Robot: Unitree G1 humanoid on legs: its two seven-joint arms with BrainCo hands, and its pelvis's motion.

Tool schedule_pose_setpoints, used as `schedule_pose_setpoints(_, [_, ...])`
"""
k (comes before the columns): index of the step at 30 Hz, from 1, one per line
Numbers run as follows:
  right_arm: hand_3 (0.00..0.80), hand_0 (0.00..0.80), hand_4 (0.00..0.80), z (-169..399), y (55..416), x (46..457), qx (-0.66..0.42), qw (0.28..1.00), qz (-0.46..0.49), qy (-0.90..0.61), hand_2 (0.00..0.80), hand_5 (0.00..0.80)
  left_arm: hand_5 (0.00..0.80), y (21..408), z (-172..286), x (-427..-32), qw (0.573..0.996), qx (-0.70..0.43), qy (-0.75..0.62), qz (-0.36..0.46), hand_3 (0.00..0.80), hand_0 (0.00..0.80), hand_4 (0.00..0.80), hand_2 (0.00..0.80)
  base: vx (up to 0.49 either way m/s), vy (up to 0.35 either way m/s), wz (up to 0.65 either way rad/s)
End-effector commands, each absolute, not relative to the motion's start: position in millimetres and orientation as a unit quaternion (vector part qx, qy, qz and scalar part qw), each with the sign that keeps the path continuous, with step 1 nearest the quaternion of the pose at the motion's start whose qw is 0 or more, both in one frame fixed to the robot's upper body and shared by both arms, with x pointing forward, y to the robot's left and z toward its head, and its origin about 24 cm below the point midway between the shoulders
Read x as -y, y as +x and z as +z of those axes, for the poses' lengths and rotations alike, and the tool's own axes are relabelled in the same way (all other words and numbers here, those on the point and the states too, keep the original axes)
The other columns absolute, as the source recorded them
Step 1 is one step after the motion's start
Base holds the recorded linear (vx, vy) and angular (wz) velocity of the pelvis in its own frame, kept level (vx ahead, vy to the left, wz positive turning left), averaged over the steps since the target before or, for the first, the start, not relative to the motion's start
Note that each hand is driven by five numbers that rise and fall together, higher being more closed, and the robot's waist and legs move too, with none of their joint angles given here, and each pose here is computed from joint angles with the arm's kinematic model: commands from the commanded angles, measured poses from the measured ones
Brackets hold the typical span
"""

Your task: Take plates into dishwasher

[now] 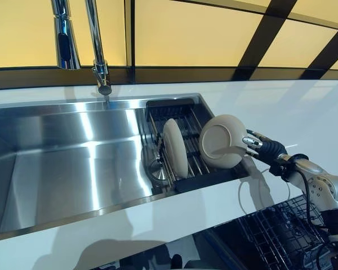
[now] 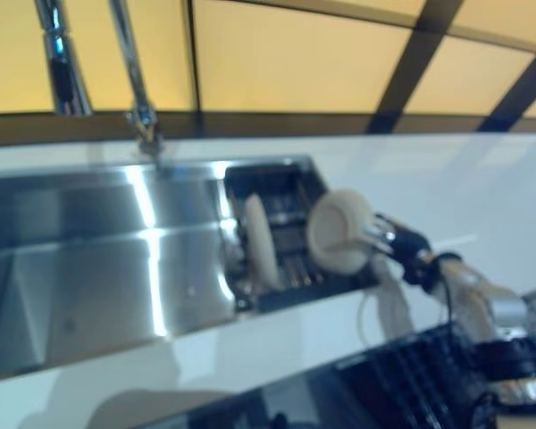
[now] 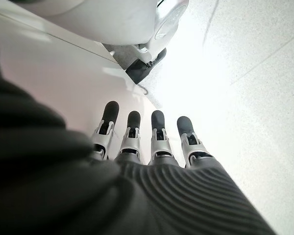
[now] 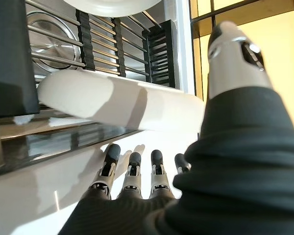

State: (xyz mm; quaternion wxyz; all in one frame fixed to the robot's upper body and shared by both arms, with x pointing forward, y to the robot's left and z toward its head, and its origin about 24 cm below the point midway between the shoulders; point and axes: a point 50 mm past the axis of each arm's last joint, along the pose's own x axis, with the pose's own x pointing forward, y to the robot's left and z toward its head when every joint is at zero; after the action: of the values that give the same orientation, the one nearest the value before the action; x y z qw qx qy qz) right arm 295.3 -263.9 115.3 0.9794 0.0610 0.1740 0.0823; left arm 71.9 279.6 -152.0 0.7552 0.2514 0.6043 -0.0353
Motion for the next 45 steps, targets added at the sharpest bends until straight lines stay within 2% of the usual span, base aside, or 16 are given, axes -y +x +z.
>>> schedule_pose_setpoints(1, [0.0,0.0,0.0,143.1,310.2,248.8,-0.112,0.985,0.108,0.074,0.0,0.0,0.0,124.6,-137.3,-281.9,0.792,-0.538,0.285,-0.039,0.0,0.0,0.0,0.0,0.001,-0.002,-0.05])
schedule_pose_setpoints(21, [0.0,0.0,0.0,128.8,308.5,235.4,-0.163,0.976,0.138,0.039,0.0,0.0,0.0,128.2,-137.2,-276.2,0.794,-0.532,0.289,-0.049,0.0,0.0,0.0,0.0,-0.001,0.005,0.01])
schedule_pose_setpoints(40, [0.0,0.0,0.0,109.3,309.8,229.0,-0.2,0.972,0.124,0.006,0.0,0.0,0.0,138.9,-135.2,-268.2,0.798,-0.522,0.293,-0.066,0.0,0.0,0.0,0.0,-0.001,0.009,0.01])
schedule_pose_setpoints(41, [0.078,0.078,0.078,109.5,310.3,229.0,-0.199,0.972,0.123,0.006,0.078,0.078,0.0,139.3,-135.2,-268.0,0.798,-0.523,0.293,-0.066,0.0,0.0,0.0,0.0,0.0,0.0,0.0])
schedule_pose_setpoints(42, [0.226,0.226,0.226,109.2,310.8,228.9,-0.2,0.972,0.122,0.006,0.226,0.226,0.0,140.0,-135.0,-268.0,0.798,-0.523,0.293,-0.066,0.0,0.0,0.0,0.0,0.0,0.0,0.0])
schedule_pose_setpoints(43, [0.455,0.455,0.455,109.4,311.4,229.2,-0.2,0.972,0.121,0.005,0.455,0.455,0.0,140.3,-134.9,-267.8,0.798,-0.523,0.293,-0.066,0.0,0.0,0.0,0.0,0.0,0.0,0.0])
schedule_pose_setpoints(44, [0.737,0.737,0.737,109.1,312.2,229.8,-0.2,0.973,0.118,0.003,0.737,0.737,0.0,140.9,-135.0,-267.3,0.798,-0.523,0.292,-0.066,0.0,0.0,0.0,0.0,0.0,0.0,0.0])
schedule_pose_setpoints(45, [0.8,0.8,0.8,108.6,312.9,230.2,-0.201,0.973,0.116,0.002,0.8,0.8,0.0,141.5,-135.0,-266.7,0.799,-0.522,0.292,-0.066,0.0,0.0,0.0,0.0,0.0,0.0,0.0])
